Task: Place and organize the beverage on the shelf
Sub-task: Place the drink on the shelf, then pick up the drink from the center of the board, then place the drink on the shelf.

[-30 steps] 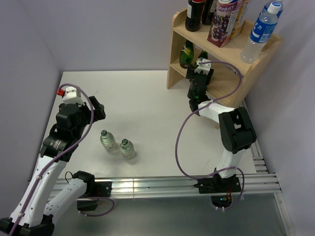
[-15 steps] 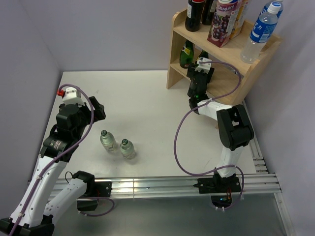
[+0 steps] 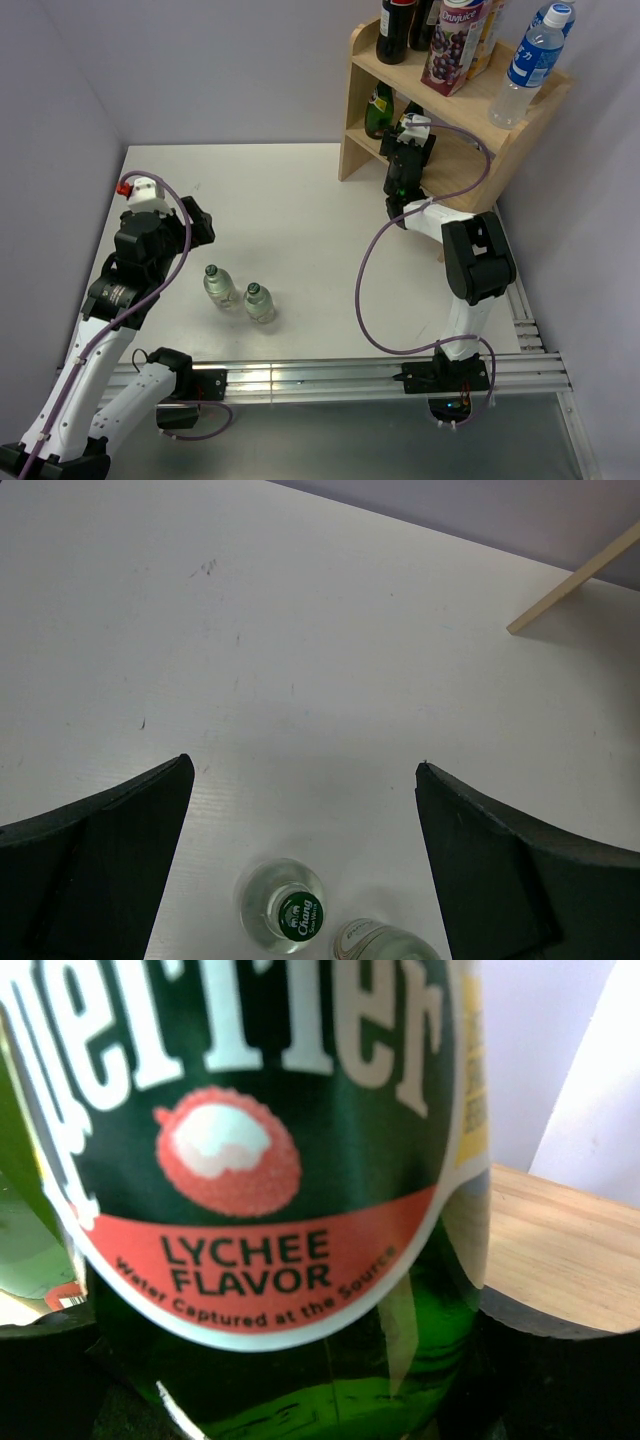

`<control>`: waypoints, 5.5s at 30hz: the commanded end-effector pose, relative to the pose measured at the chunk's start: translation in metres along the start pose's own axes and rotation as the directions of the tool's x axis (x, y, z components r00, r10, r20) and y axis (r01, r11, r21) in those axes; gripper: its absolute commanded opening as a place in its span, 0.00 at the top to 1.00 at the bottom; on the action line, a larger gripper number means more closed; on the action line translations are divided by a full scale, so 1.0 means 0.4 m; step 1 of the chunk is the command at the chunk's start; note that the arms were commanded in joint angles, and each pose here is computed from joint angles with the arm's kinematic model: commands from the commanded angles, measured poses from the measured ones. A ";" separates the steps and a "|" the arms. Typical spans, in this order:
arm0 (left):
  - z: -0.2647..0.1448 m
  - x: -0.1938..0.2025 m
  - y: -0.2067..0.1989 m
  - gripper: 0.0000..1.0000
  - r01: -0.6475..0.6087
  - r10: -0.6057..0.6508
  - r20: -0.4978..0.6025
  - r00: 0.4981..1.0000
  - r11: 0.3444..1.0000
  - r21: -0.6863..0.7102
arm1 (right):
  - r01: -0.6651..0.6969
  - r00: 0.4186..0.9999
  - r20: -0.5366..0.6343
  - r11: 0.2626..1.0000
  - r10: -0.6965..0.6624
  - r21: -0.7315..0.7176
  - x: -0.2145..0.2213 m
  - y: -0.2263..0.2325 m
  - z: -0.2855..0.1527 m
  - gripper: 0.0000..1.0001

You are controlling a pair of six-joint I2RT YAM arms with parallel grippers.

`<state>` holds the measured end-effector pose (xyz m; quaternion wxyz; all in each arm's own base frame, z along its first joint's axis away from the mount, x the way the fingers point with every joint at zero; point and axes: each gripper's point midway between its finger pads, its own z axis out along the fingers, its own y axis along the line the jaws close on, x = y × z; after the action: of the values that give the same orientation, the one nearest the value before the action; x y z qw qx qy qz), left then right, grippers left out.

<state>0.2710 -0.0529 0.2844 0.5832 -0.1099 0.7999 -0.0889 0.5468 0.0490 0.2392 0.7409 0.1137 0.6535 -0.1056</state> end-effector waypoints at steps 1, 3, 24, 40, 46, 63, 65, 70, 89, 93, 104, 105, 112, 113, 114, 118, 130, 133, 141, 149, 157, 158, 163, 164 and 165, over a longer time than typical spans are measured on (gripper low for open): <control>0.000 -0.027 -0.013 0.00 0.002 -0.003 0.039 0.999 1.000 0.025 | 0.065 0.983 -0.175 0.998 -0.063 0.005 0.161 -0.036 -0.004 0.37; -0.002 -0.031 -0.010 0.00 0.005 -0.006 0.044 0.999 1.000 0.021 | 0.064 0.984 -0.168 0.998 -0.061 0.014 0.156 -0.041 -0.005 0.31; -0.005 -0.033 -0.007 0.01 0.005 -0.006 0.051 0.999 1.000 0.017 | 0.055 0.985 -0.161 0.998 -0.059 -0.032 0.134 -0.049 -0.049 0.10; -0.006 -0.035 0.004 0.01 0.008 -0.008 0.053 0.999 1.000 -0.010 | 0.029 0.986 -0.158 0.995 -0.045 -0.100 0.117 -0.052 -0.114 0.00; -0.007 -0.041 0.013 0.01 0.016 -0.014 0.060 0.998 0.999 -0.034 | 0.032 0.985 -0.167 0.993 -0.050 -0.112 0.116 -0.060 -0.142 0.00; -0.013 -0.046 0.072 0.01 0.104 -0.093 0.065 0.994 0.976 -0.193 | 0.030 0.988 -0.143 0.982 -0.058 -0.187 0.042 -0.046 -0.293 0.02; -0.022 -0.055 0.081 0.00 0.147 -0.132 0.082 0.988 0.965 -0.218 | 0.024 0.988 -0.143 0.980 -0.054 -0.200 0.018 -0.035 -0.325 0.02; -0.044 -0.024 0.068 0.00 0.201 -0.203 0.013 0.979 0.958 -0.207 | 0.001 0.976 -0.210 0.961 -0.061 -0.276 -0.024 0.021 -0.419 0.03; -0.059 0.261 0.040 0.03 -0.037 -0.054 -0.507 0.860 0.985 -0.168 | -0.186 0.919 -0.373 0.693 -0.129 -0.697 -0.090 0.202 -0.745 0.05; -0.056 0.306 0.037 0.07 -0.104 -0.016 -0.565 0.825 0.978 -0.180 | -0.211 0.912 -0.389 0.665 -0.129 -0.717 -0.079 0.212 -0.765 0.06; -0.020 0.356 0.031 0.50 -0.177 0.021 -0.624 0.781 0.966 -0.189 | -0.207 0.912 -0.378 0.620 -0.157 -0.757 -0.059 0.208 -0.800 0.07; -0.020 0.357 0.034 0.50 -0.182 0.022 -0.626 0.780 0.964 -0.193 | -0.209 0.913 -0.376 0.615 -0.156 -0.761 -0.062 0.208 -0.803 0.07; -0.020 0.354 0.032 0.89 -0.192 0.029 -0.622 0.782 0.961 -0.197 | -0.221 0.910 -0.382 0.595 -0.158 -0.772 -0.056 0.218 -0.812 0.08; -0.020 0.348 0.032 0.93 -0.192 0.028 -0.616 0.788 0.960 -0.202 | -0.227 0.908 -0.388 0.592 -0.159 -0.774 -0.054 0.220 -0.815 0.08; -0.018 0.334 0.028 1.00 -0.187 0.029 -0.604 0.797 0.962 -0.200 | -0.235 0.906 -0.391 0.580 -0.159 -0.780 -0.054 0.223 -0.821 0.08; -0.022 0.246 0.018 1.00 -0.162 0.035 -0.511 0.859 0.965 -0.206 | -0.259 0.914 -0.387 0.558 -0.123 -0.788 -0.077 0.237 -0.824 0.08; -0.085 -0.019 -0.033 1.00 -0.103 0.083 -0.208 0.975 0.991 -0.084 | -0.359 0.926 -0.372 0.167 -0.054 -0.918 -0.200 0.322 -0.967 0.08; -0.123 -0.095 -0.042 1.00 -0.077 0.072 -0.108 0.992 0.996 -0.045 | -0.354 0.934 -0.355 0.030 -0.045 -0.935 -0.251 0.350 -1.009 0.08; -0.215 -0.217 -0.115 1.00 -0.084 0.076 0.048 0.996 0.981 0.173 | -0.275 0.961 -0.273 -0.148 -0.037 -0.950 -0.364 0.474 -1.086 0.09; -0.246 -0.219 -0.153 1.00 -0.125 0.107 0.079 0.991 0.948 0.291 | -0.225 0.974 -0.218 -0.163 -0.059 -0.961 -0.361 0.603 -1.092 0.09; -0.299 -0.246 -0.189 1.00 -0.139 0.073 0.171 0.983 0.901 0.412 | -0.231 0.972 -0.214 -0.210 -0.101 -0.950 -0.323 0.721 -1.089 0.09; -0.303 -0.247 -0.192 1.00 -0.141 0.071 0.177 0.982 0.896 0.422 | -0.233 0.971 -0.215 -0.231 -0.099 -0.945 -0.323 0.729 -1.101 0.09; -0.349 -0.262 -0.224 1.00 -0.176 0.072 0.216 0.974 0.842 0.510 | -0.226 0.974 -0.210 -0.346 -0.085 -0.911 -0.338 0.761 -1.156 0.09; -0.361 -0.261 -0.236 1.00 -0.185 0.075 0.220 0.973 0.822 0.539 | -0.222 0.975 -0.209 -0.367 -0.076 -0.903 -0.351 0.766 -1.168 0.09; -0.374 -0.266 -0.241 1.00 -0.194 0.074 0.231 0.970 0.808 0.556 | -0.221 0.975 -0.208 -0.388 -0.077 -0.895 -0.350 0.768 -1.178 0.09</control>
<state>0.1752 -0.0921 0.3720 0.5785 0.0881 0.7884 -0.1896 0.1942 0.4751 0.2849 0.4211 -0.4826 0.5745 0.5096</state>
